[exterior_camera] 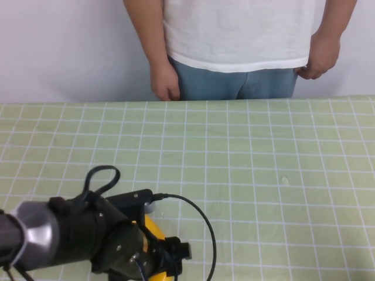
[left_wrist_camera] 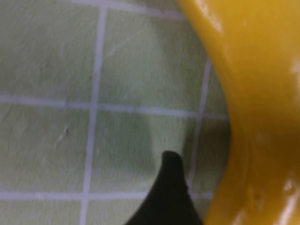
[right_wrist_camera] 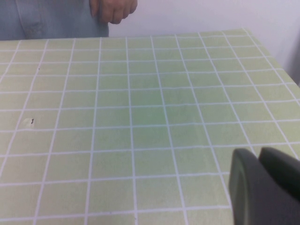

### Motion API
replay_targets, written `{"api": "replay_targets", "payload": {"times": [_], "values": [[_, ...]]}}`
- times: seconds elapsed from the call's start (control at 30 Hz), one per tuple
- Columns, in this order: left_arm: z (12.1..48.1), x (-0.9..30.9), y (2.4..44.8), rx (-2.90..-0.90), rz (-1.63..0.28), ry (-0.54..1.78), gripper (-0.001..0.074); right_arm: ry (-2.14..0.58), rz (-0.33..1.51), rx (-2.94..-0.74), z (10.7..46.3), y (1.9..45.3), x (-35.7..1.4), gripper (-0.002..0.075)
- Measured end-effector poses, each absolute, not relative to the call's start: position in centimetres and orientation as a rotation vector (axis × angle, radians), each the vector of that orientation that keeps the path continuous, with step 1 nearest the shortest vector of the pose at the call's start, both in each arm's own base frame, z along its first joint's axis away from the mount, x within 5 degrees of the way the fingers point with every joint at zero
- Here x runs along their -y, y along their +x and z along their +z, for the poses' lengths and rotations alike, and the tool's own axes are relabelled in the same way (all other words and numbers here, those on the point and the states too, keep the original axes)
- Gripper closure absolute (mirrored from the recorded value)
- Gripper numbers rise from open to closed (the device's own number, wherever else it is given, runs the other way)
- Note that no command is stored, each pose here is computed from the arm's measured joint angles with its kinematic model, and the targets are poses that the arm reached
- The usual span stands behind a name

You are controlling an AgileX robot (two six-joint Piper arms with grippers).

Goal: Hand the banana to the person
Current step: Pick up the banana, then hand the grabbed banana to the person

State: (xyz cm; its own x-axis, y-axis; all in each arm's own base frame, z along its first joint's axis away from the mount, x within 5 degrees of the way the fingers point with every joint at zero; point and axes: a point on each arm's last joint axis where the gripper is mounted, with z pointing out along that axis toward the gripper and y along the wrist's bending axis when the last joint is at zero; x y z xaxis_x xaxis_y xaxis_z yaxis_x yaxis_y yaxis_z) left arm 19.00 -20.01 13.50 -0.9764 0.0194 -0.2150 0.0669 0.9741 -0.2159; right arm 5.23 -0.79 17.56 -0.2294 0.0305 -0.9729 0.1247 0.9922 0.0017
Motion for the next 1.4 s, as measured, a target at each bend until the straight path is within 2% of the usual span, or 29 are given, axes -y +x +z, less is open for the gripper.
{"api": "replay_targets", "payload": {"times": [0.07,0.1,0.17,0.2,0.23,0.43,0.67,0.77,0.93,1.13,1.27,1.4], "values": [[13.1,20.1,19.1,-2.907,-0.326,0.085,0.0233,0.114,-0.088,-1.802,17.6,5.2,0.8,0.0732],[13.0,20.1,19.1,-2.910,-0.321,0.096,0.0282,0.114,-0.088,-1.802,17.6,5.2,0.8,0.0732],[13.0,20.2,19.2,-2.906,-0.310,0.154,0.0447,0.114,-0.088,-1.802,17.6,5.2,0.8,0.0732],[13.0,20.2,19.2,-2.906,-0.301,0.195,0.0482,0.114,-0.088,-1.802,17.6,5.2,0.8,0.0732],[13.0,20.1,19.1,-2.908,-0.280,0.258,0.0449,0.114,-0.088,-1.802,17.6,5.2,0.8,0.0732],[15.1,18.9,19.1,-2.910,-0.071,0.617,0.0461,0.114,-0.088,-1.802,17.6,5.2,0.8,0.0732],[22.1,15.9,19.6,-2.582,0.296,1.056,0.0461,0.114,-0.088,-1.802,17.6,5.2,0.8,0.0732],[25.4,14.5,19.6,-2.423,0.392,1.209,0.0461,0.114,-0.088,-1.802,17.6,5.2,0.8,0.0732],[30.5,13.8,20.2,-2.201,0.390,1.384,0.0461,0.114,-0.088,-1.802,17.6,5.2,0.8,0.0732],[35.6,14.9,21.4,-1.946,0.372,1.699,0.0461,0.114,-0.088,-1.802,17.6,5.2,0.8,0.0732],[37.4,16.6,23.2,-1.831,0.410,1.886,0.0461,0.114,-0.088,-1.802,17.6,5.2,0.8,0.0732],[37.0,19.3,26.0,-1.787,0.377,2.024,0.0461,0.114,-0.088,-1.802,17.6,5.2,0.8,0.0732]]}}
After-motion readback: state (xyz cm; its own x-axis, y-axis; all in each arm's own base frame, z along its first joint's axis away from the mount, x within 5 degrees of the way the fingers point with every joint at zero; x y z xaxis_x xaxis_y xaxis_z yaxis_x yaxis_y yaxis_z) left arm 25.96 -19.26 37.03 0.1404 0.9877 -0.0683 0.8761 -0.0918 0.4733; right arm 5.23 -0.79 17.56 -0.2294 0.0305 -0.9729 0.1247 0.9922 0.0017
